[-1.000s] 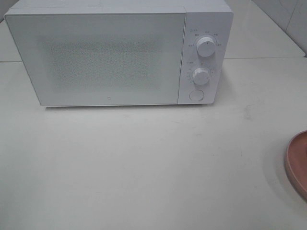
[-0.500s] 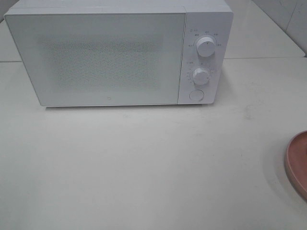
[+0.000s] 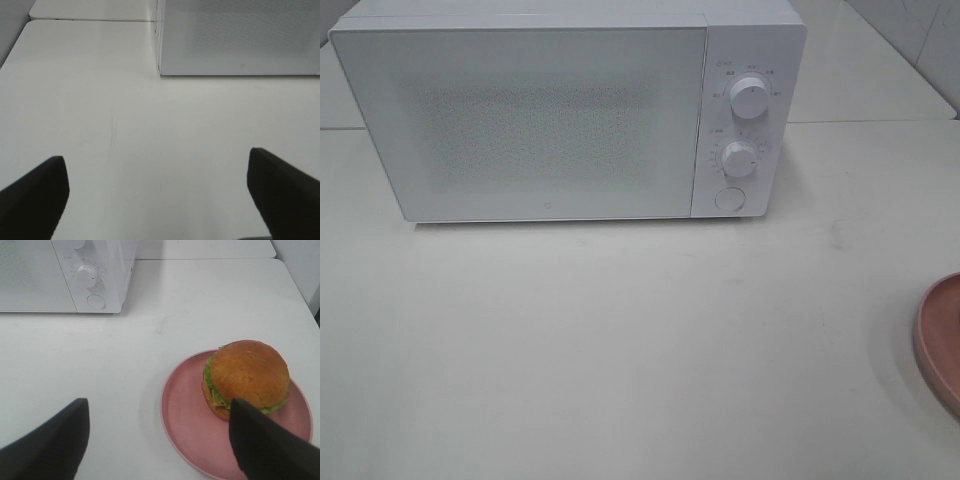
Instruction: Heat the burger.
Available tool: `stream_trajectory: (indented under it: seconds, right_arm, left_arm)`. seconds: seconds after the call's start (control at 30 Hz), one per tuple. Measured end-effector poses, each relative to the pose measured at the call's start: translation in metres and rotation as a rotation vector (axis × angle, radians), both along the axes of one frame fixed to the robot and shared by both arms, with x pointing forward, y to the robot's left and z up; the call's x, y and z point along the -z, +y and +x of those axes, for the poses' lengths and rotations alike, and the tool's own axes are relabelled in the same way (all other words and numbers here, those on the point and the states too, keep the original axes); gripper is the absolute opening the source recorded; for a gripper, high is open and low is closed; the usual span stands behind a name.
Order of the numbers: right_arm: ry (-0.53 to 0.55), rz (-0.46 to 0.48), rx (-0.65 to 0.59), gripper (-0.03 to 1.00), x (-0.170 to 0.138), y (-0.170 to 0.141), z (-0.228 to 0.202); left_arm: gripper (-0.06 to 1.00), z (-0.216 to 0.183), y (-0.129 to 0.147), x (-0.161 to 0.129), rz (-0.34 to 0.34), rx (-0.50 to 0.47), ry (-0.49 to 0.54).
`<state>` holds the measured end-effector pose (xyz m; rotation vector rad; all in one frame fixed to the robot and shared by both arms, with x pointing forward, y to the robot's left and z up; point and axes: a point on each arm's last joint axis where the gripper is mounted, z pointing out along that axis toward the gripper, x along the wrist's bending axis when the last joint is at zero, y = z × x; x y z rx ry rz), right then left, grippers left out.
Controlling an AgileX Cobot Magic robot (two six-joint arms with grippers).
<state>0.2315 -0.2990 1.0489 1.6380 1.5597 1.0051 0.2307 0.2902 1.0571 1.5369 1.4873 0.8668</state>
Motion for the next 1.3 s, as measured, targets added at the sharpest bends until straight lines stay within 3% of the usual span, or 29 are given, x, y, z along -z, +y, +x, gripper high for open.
stream_trajectory:
  seconds: [1.3]
  right_arm:
    - [0.000, 0.000, 0.000, 0.75, 0.0000, 0.0000, 0.0000]
  left_arm:
    - [0.88, 0.0000, -0.0005, 0.0000, -0.005, 0.003, 0.000]
